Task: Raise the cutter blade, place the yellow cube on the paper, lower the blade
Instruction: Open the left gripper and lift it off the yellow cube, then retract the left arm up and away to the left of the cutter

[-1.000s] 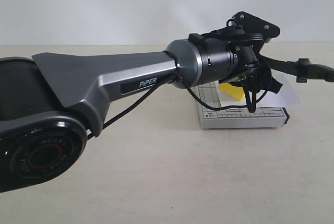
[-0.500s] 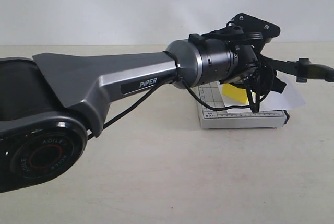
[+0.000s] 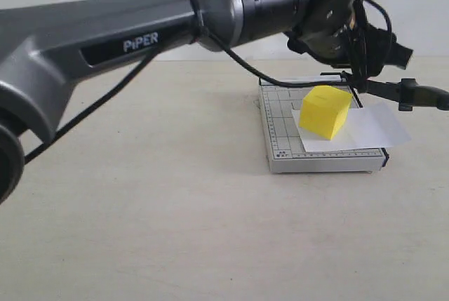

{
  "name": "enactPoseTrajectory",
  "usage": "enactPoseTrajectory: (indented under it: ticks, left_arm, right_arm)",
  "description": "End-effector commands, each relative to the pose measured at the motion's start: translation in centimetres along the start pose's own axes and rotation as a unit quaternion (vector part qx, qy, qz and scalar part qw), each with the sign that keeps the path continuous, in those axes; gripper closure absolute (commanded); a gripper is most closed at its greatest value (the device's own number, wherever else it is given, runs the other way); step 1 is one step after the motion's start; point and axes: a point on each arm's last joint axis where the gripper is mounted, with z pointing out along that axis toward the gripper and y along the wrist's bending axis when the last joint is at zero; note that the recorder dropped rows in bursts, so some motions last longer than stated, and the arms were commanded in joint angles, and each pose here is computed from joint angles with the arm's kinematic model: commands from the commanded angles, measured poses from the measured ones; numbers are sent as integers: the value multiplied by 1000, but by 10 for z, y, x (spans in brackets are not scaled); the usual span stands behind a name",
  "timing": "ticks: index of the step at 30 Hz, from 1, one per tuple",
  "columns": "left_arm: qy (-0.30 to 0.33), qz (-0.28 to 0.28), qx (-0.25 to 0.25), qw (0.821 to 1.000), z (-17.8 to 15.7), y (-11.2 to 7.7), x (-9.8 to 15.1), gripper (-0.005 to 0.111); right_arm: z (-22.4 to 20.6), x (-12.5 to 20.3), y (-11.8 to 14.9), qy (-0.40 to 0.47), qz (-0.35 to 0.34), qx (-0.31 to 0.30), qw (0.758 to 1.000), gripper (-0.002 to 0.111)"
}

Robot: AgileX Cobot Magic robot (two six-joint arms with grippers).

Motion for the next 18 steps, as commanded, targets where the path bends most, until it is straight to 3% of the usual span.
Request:
enactPoseTrajectory:
  ticks: [1,10,18]
  left_arm:
    - [-38,8,11,999,-36,9,-21,36]
    - [-52,37,18,998,-75,2,-37,36]
    - [-49,71,25,996,-102,-11,-31,51]
  right_arm:
    - [-1,0,0,-2,-3,-1,1000,108]
    - [-1,0,0,-2,-4,-1,1000,108]
    - [-1,0,0,-2,-4,-1,1000,108]
